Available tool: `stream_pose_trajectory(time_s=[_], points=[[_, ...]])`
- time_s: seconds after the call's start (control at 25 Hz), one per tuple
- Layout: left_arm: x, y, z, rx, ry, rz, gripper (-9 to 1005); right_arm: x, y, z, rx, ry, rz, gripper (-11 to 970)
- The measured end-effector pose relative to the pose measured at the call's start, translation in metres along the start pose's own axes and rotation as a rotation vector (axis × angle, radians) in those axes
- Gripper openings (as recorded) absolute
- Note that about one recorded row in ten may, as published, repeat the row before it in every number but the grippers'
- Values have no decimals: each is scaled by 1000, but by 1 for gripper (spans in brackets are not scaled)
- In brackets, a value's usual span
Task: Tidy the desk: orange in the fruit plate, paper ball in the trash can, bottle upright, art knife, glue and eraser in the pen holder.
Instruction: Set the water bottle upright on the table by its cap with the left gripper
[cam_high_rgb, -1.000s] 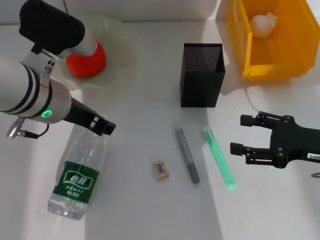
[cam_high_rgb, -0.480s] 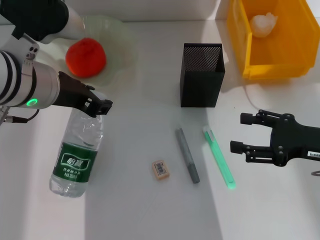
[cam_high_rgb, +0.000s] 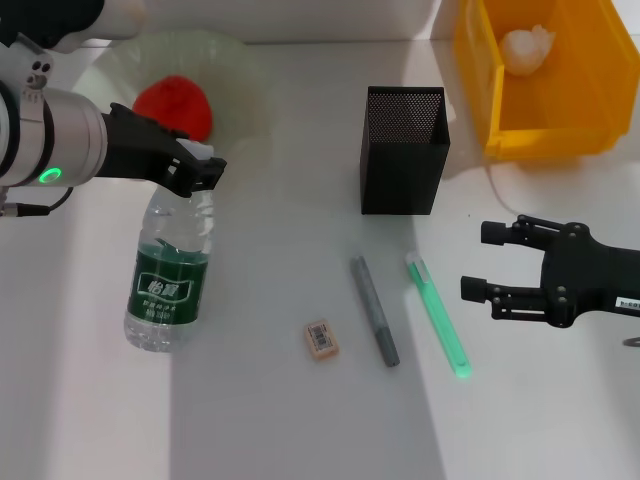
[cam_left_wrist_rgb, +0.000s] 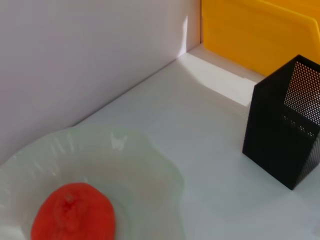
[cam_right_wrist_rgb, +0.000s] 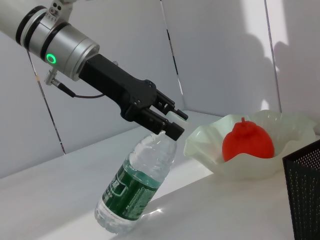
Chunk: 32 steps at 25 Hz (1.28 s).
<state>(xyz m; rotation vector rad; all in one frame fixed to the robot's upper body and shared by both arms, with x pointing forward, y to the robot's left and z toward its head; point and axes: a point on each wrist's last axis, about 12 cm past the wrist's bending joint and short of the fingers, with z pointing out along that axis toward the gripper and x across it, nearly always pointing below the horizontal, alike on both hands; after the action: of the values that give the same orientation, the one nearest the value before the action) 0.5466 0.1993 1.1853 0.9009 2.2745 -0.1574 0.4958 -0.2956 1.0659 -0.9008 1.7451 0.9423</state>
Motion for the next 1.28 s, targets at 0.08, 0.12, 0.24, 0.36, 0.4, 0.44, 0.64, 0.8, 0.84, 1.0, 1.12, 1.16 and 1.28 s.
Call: stream_pose_trajectory(time_s=[0.08, 0.12, 0.24, 0.36, 0.4, 0.44, 0.64, 0.8, 0.84, 1.0, 1.12, 1.16, 1.28], points=[[0, 1, -1, 5, -11, -2, 481, -1, 0, 0, 0, 0, -1, 832], [0, 4, -3, -8, -29, -13, 481, -1, 0, 0, 0, 0, -1, 832], [2, 6, -7, -20, -41, -18, 481, -2, -1, 0, 3, -1, -2, 831], [4, 9, -10, -31, -48, -16, 481, -3, -3, -1, 6, -4, -5, 831], [6, 11, -13, -43, -56, -19, 481, -5, -4, 0, 4, -4, -6, 831], [6, 11, -13, -43, -56, -19, 481, -5, -4, 0, 4, -4, -6, 831], [7, 13, -16, -58, -72, -25, 481, -9, -6, 1, 0, 0, -13, 831], [6, 13, -18, -67, -86, -19, 482, -11, -8, 3, 0, 2, -21, 831], [6, 13, -18, -67, -86, -19, 482, -11, -8, 3, 0, 2, -21, 831], [4, 13, -20, -69, -92, -14, 482, -13, -11, 3, 5, 5, -27, 832], [4, 13, -21, -69, -93, -12, 482, -14, -12, 3, 6, 6, -31, 832], [4, 13, -21, -69, -93, -12, 482, -14, -12, 3, 6, 6, -31, 832], [2, 11, -22, -69, -101, -7, 481, -16, -14, 3, 8, 10, -34, 832]])
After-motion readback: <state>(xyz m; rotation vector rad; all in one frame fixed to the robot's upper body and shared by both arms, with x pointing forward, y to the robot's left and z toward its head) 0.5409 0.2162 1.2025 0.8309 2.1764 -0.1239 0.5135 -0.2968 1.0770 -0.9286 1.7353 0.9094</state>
